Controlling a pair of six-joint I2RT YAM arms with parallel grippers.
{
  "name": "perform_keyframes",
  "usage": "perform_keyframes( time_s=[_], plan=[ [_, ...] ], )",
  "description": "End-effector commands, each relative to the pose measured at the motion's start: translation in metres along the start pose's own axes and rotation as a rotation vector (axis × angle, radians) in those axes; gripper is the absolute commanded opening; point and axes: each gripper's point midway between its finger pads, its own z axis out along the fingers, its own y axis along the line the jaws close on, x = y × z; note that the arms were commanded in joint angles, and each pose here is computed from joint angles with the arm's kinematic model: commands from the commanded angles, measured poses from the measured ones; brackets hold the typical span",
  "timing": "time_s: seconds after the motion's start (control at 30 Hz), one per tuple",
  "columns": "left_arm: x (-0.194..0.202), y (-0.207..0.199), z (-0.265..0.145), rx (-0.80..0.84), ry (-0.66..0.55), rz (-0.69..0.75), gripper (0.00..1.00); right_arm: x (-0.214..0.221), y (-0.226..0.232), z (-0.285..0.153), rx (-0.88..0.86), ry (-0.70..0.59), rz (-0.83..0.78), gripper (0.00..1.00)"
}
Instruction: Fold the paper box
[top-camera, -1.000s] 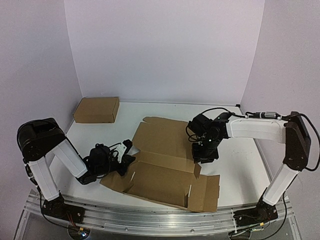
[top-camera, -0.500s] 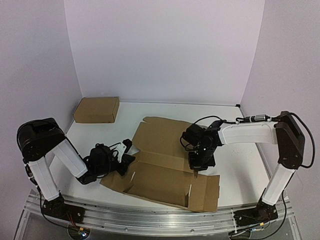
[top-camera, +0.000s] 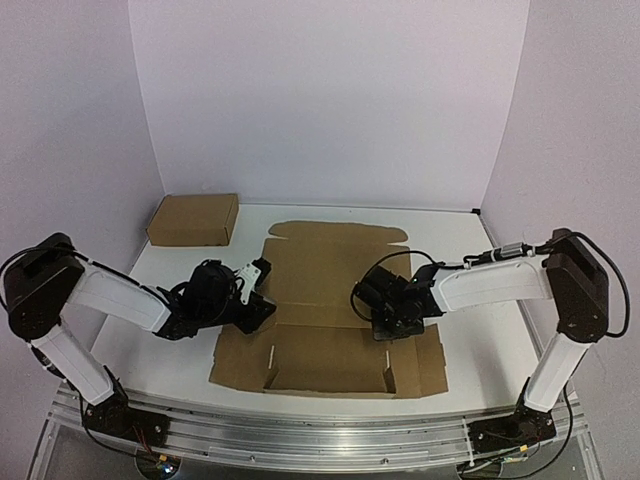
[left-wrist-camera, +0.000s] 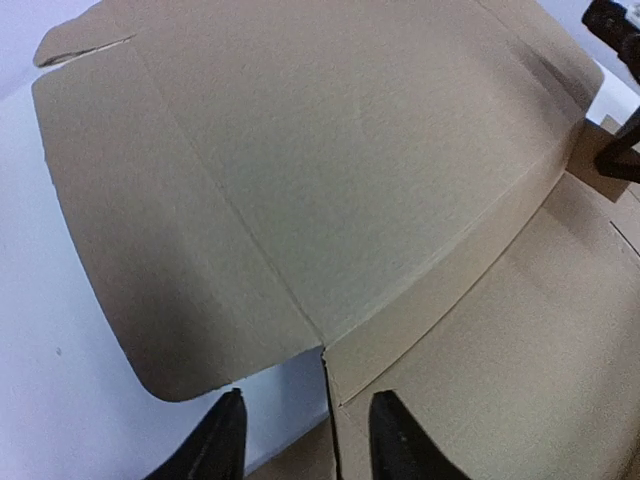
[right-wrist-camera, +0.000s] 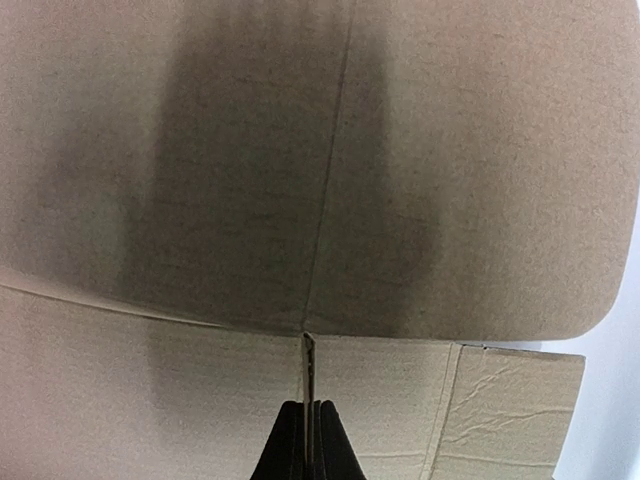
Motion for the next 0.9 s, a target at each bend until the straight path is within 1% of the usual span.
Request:
perform_keyframes(
  time_s=[0.0, 0.03, 0.13, 0.2, 0.27, 0.33, 0.43, 0.47, 0.57, 0.67, 0.73, 0.77, 0.8, 0.87],
  plan=[
    [-0.034, -0.014, -0.025, 0.078, -0.005, 0.037, 0.53, -0.027, -0.002, -0.015, 0.001, -0.181, -0.01, 0.0],
    [-0.034, -0.016, -0.026, 0.087, 0.008, 0.037, 0.54, -0.028, -0.004, -0.015, 0.0, -0.198, -0.005, 0.0],
    [-0.021, -0.021, -0.021, 0.134, 0.106, 0.042, 0.47, -0.025, -0.009, -0.013, -0.018, -0.236, 0.026, 0.0],
    [-0.006, -0.024, -0.014, 0.171, 0.184, 0.043, 0.43, -0.025, -0.006, -0.012, -0.051, -0.255, 0.047, 0.0],
    [0.005, -0.024, -0.007, 0.178, 0.254, 0.03, 0.41, -0.023, -0.002, -0.011, -0.078, -0.265, 0.057, 0.0],
    [0.007, -0.02, -0.002, 0.179, 0.284, 0.018, 0.41, -0.018, -0.001, -0.008, -0.089, -0.271, 0.048, 0.0],
    [0.003, -0.02, 0.002, 0.209, 0.291, 0.03, 0.41, -0.013, 0.003, -0.004, -0.106, -0.265, 0.032, 0.0],
    [0.0, -0.021, 0.003, 0.222, 0.293, 0.04, 0.39, -0.013, 0.003, -0.003, -0.105, -0.264, 0.027, 0.0],
    [0.004, -0.02, 0.007, 0.218, 0.324, 0.048, 0.29, -0.012, 0.004, -0.003, -0.108, -0.266, 0.028, 0.0],
    [0.006, -0.02, 0.009, 0.22, 0.333, 0.035, 0.21, -0.012, 0.003, -0.004, -0.112, -0.268, 0.034, 0.0],
    [0.005, -0.024, 0.01, 0.237, 0.335, 0.01, 0.13, -0.011, 0.002, -0.003, -0.114, -0.269, 0.04, 0.0],
    [0.006, -0.025, 0.011, 0.242, 0.339, -0.006, 0.06, -0.011, 0.002, -0.003, -0.114, -0.272, 0.046, 0.0],
    [0.008, -0.026, 0.011, 0.246, 0.35, -0.023, 0.02, -0.012, 0.003, -0.003, -0.116, -0.274, 0.056, 0.0],
    [0.016, -0.028, 0.013, 0.248, 0.378, -0.07, 0.0, -0.015, 0.006, -0.002, -0.121, -0.273, 0.077, 0.0]
  ],
)
